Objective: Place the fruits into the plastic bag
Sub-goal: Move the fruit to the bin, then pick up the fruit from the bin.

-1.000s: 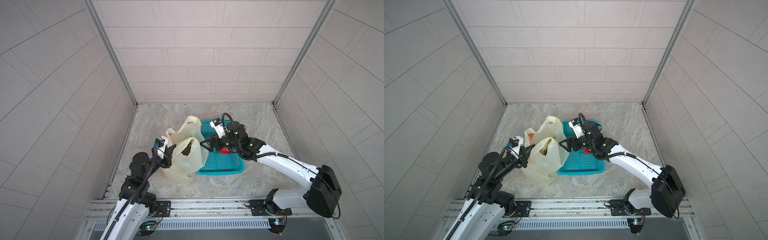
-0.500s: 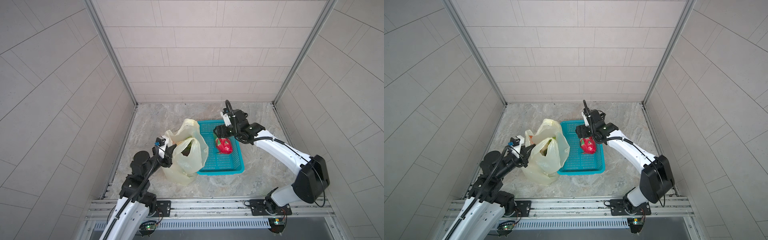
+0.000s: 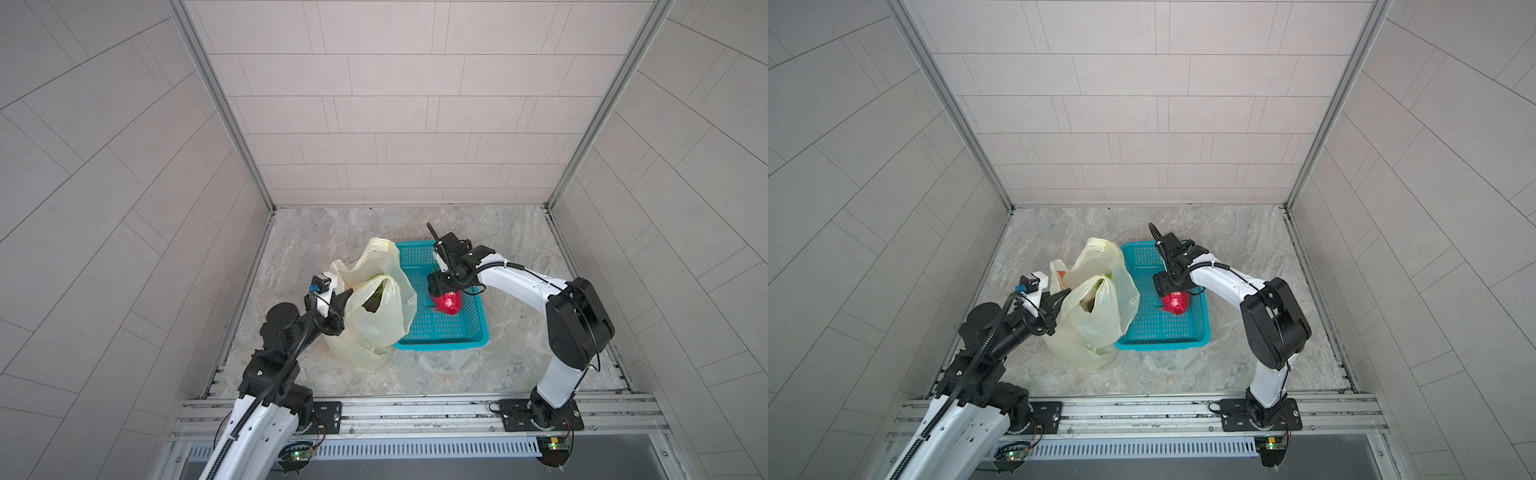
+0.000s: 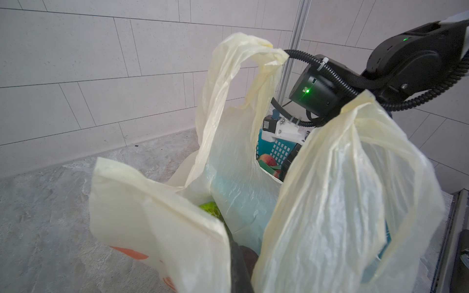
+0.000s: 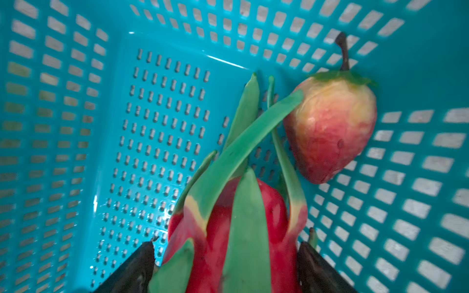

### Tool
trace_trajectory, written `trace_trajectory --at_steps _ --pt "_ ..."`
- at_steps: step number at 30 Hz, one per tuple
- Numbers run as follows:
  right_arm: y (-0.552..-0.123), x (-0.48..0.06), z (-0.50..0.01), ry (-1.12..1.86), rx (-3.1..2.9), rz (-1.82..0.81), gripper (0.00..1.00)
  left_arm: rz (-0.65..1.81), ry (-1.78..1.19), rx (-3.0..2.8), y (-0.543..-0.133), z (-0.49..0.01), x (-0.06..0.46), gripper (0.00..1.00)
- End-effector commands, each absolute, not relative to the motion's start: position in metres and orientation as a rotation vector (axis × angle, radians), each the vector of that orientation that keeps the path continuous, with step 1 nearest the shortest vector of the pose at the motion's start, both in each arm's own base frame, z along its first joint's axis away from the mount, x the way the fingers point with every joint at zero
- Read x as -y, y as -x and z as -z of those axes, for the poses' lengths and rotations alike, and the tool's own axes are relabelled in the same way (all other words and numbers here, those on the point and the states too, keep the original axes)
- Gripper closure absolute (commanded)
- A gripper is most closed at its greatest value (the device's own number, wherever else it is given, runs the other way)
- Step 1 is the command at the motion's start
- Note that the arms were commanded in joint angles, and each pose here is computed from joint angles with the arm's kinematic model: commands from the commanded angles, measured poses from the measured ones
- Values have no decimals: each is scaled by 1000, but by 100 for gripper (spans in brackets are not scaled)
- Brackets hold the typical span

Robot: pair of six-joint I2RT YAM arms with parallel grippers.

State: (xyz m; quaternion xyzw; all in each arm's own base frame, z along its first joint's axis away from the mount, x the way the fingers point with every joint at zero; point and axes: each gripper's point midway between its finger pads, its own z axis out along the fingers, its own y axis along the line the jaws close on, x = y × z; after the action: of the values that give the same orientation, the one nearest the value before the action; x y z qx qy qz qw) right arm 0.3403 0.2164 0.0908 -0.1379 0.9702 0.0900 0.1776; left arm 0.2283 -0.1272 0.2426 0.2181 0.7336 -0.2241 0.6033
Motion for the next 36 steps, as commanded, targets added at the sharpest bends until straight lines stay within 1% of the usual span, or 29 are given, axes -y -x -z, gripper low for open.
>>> trace_trajectory --at_steps 1,5,11,16,19,23,27,32,36 --pt "-306 -262 -100 474 -2737 -589 18 511 -524 -1664 -227 -249 128 100" --pt "-303 -272 -121 477 -2654 -671 17 511 -523 -1664 -227 -249 128 100" --pt "-323 -252 -147 436 -2574 -531 12 511 -523 -1667 -227 -248 128 100" --pt "-342 -242 -156 404 -2537 -459 11 507 -524 -1669 -226 -247 128 100" --pt "-364 -224 -152 338 -2518 -284 13 507 -524 -1668 -226 -247 128 100" --pt "-391 -193 -133 249 -2557 -23 16 507 -525 -1666 -226 -248 128 100" --pt "-413 -179 -114 245 -2621 145 18 505 -526 -1672 -225 -246 127 100" --pt "-430 -167 -92 222 -2716 267 20 492 -528 -1673 -225 -246 126 100" --pt "-437 -167 -72 203 -2760 226 28 487 -527 -1676 -225 -244 125 100"
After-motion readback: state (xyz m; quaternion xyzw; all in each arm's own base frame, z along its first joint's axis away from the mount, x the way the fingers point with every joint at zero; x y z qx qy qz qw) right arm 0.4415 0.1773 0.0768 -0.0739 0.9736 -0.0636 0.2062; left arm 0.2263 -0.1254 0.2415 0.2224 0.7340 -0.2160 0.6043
